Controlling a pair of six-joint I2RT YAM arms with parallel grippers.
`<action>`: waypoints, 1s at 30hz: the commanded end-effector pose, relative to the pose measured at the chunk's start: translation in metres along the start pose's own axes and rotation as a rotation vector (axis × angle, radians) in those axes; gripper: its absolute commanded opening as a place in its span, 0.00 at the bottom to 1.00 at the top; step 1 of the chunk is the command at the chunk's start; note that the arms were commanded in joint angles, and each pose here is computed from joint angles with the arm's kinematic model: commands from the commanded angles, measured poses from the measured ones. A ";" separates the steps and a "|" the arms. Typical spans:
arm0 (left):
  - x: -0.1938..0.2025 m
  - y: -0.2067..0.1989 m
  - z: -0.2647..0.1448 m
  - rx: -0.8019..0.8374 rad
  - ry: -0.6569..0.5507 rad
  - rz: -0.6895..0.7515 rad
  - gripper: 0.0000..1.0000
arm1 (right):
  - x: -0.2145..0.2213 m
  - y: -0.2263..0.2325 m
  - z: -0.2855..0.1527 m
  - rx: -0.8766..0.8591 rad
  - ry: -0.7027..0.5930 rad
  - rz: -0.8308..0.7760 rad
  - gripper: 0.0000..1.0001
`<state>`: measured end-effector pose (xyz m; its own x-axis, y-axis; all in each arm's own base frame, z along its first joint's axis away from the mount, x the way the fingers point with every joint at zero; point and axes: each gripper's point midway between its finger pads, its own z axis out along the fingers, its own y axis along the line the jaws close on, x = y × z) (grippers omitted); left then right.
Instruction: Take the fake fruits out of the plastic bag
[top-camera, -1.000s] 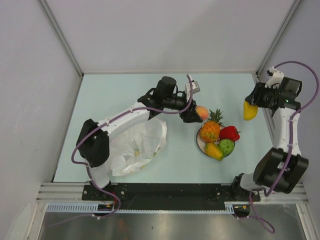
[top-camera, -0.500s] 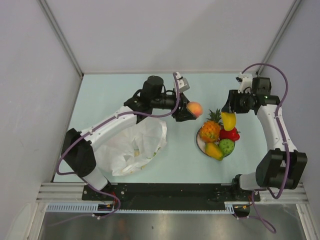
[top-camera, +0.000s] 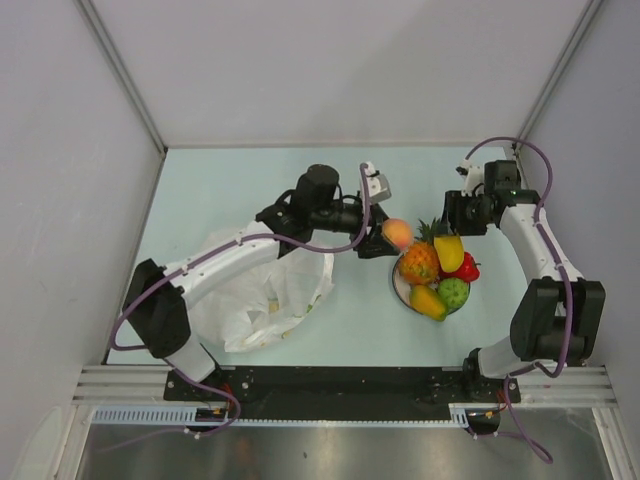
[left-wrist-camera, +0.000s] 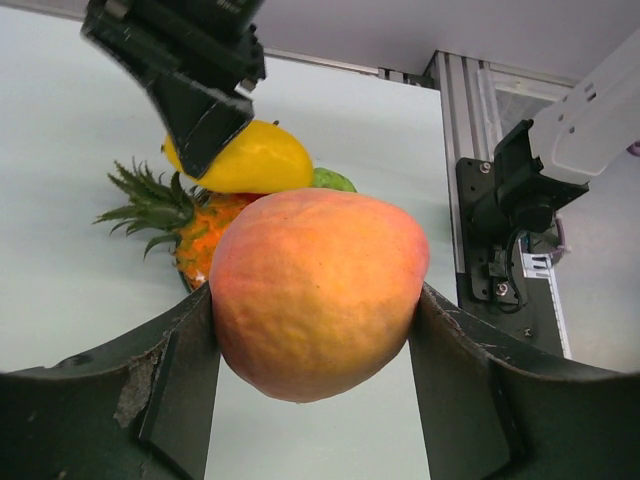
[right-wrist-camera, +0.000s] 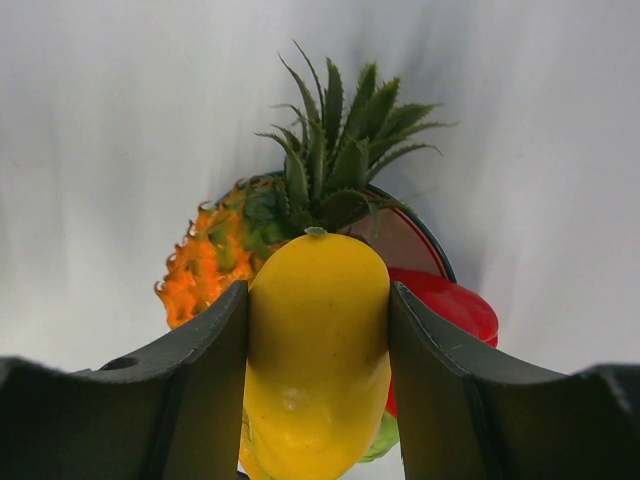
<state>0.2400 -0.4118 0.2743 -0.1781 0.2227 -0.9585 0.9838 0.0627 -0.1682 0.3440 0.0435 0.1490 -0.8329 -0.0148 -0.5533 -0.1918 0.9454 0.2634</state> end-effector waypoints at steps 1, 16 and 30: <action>-0.013 -0.017 0.032 0.055 -0.032 0.130 0.00 | 0.013 -0.010 0.009 0.032 0.041 0.025 0.23; 0.054 -0.020 0.141 -0.029 0.128 0.367 0.00 | 0.018 -0.006 0.008 0.012 0.048 0.040 0.28; 0.087 -0.005 0.159 -0.139 0.212 0.321 0.23 | 0.027 -0.011 0.009 0.022 0.056 0.065 0.28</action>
<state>0.2072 -0.5365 0.1358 0.1166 0.4854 -0.8665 0.9891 0.0220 0.1454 0.3395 0.0320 0.1231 -0.8580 0.0123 -0.5136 -0.1402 0.9561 0.2572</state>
